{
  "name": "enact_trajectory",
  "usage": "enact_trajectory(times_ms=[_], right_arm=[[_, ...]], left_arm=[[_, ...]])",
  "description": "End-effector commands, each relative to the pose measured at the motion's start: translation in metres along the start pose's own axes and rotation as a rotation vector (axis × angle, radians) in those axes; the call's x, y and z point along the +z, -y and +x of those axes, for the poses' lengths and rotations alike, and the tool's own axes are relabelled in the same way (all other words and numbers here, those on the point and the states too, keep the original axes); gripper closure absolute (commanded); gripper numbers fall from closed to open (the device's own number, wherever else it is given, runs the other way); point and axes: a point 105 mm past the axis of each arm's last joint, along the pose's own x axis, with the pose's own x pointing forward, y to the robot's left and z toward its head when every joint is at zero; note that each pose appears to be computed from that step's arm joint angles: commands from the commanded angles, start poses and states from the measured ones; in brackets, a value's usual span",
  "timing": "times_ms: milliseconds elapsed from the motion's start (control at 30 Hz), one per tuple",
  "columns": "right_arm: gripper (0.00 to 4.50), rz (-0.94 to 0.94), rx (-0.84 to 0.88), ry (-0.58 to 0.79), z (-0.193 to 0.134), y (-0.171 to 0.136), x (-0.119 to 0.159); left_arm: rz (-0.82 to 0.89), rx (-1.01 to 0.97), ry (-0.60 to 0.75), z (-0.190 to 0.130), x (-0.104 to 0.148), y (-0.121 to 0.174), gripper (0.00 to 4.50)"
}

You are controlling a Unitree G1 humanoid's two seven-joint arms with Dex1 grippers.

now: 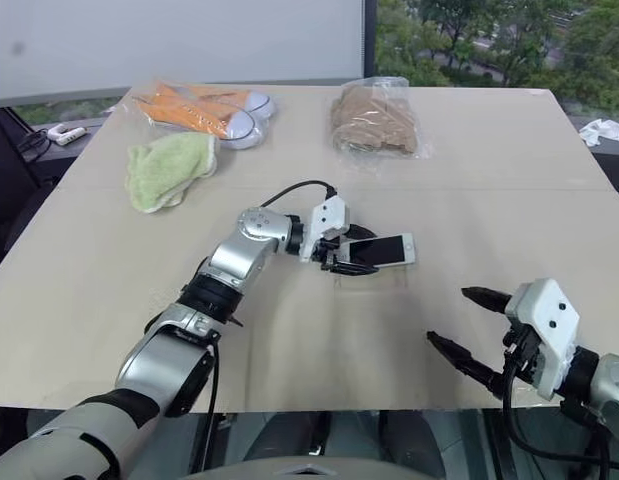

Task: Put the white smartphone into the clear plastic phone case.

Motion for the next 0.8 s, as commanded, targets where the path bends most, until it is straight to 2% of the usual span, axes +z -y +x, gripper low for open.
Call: enact_trajectory(times_ms=[33,200,667,800], right_arm=[[0.00,-0.035,-0.007,0.034,-0.001,-0.001,0.008],[0.00,-0.041,-0.014,0.040,-0.001,-0.001,0.011],[0.00,-0.041,-0.025,0.054,-0.002,-0.003,0.015],[0.00,-0.041,-0.025,0.063,-0.001,-0.003,0.017]], left_arm=[[0.057,-0.012,0.039,0.015,0.019,0.000,1.65],[0.053,-0.065,0.025,0.025,0.019,0.007,1.65],[0.056,-0.045,0.024,0.037,0.009,0.013,1.65],[0.115,-0.029,-0.007,0.040,0.002,0.014,1.65]])
